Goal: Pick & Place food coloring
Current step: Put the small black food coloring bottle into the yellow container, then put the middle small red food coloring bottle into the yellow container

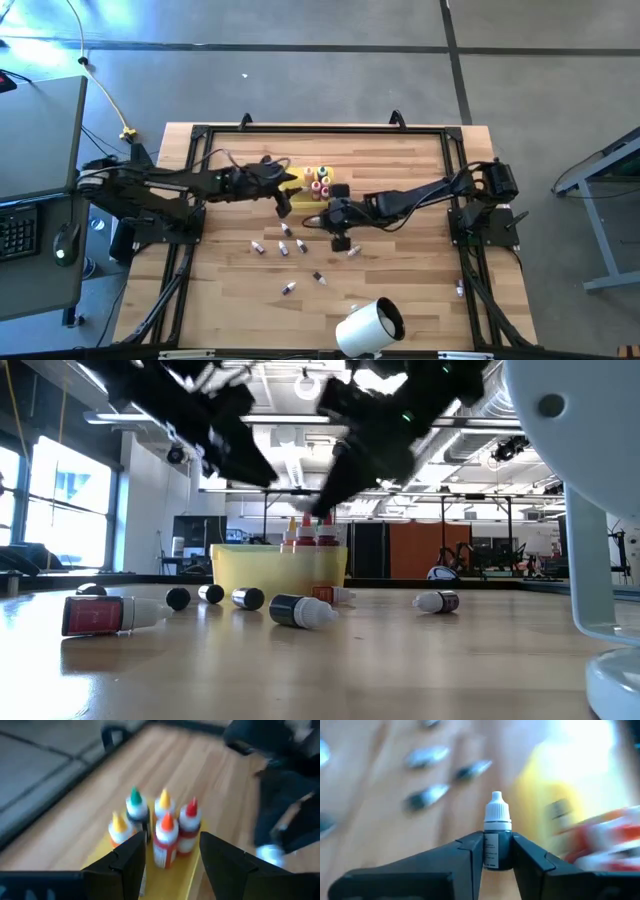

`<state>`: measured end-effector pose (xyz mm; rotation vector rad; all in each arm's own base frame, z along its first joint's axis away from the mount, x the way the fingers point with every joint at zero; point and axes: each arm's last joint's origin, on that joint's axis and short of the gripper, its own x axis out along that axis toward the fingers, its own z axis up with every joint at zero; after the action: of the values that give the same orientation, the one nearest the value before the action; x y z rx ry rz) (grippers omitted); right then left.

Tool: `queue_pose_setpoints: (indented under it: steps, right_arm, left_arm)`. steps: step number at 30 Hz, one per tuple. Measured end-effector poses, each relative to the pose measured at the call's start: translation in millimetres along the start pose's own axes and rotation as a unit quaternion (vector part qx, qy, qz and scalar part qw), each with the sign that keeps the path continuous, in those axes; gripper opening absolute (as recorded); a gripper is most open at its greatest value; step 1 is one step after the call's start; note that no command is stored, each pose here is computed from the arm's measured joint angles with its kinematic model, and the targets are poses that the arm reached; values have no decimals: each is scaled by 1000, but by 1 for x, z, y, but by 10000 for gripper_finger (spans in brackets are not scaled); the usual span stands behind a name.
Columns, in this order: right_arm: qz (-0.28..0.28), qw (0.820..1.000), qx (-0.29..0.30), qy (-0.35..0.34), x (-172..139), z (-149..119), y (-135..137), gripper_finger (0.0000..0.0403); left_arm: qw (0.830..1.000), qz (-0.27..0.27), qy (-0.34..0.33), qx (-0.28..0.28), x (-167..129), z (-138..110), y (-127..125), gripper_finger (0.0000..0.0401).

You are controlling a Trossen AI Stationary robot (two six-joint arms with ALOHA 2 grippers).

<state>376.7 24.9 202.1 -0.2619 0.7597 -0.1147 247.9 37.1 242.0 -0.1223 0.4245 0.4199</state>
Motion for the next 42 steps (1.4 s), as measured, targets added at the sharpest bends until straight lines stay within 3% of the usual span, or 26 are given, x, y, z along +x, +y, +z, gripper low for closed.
queue_pose_setpoints:
  steps: [4, 8, 14, 18, 22, 29, 33, 38, 42]
  right_arm:
    - [-77, 997, -13, -25, -6, 24, -17, 83]
    - [-84, 995, -20, -43, -2, 40, -37, 83]
    - [-60, 997, -47, -16, 40, 26, -49, 83]
    - [-113, 989, -92, 14, 62, 26, -47, 83]
    - [-177, 976, -118, 46, 73, 28, -47, 94]
    - [-147, 980, -126, 37, 71, 35, -43, 147]
    - [-162, 976, -141, 46, 63, 41, -30, 168]
    - [-142, 974, -165, 54, 36, 55, 2, 171]
    - [-108, 979, -166, 48, 15, 60, 30, 172]
  left_arm:
    - [997, -9, -71, -9, -32, 20, 6, 182]
    - [993, -30, -113, -17, -53, 31, 9, 182]
    - [992, -55, -108, -14, -57, 30, 9, 182]
    - [995, -54, -87, -10, -52, 26, 8, 182]
    - [995, -54, -79, -11, -52, 24, 8, 182]
    - [996, -62, -63, -18, -52, 21, 8, 182]
    - [991, -128, -33, 0, -54, 17, 5, 182]
    - [964, -260, 18, 57, -65, 7, -2, 182]
    - [942, -306, 92, 101, -74, -10, -15, 182]
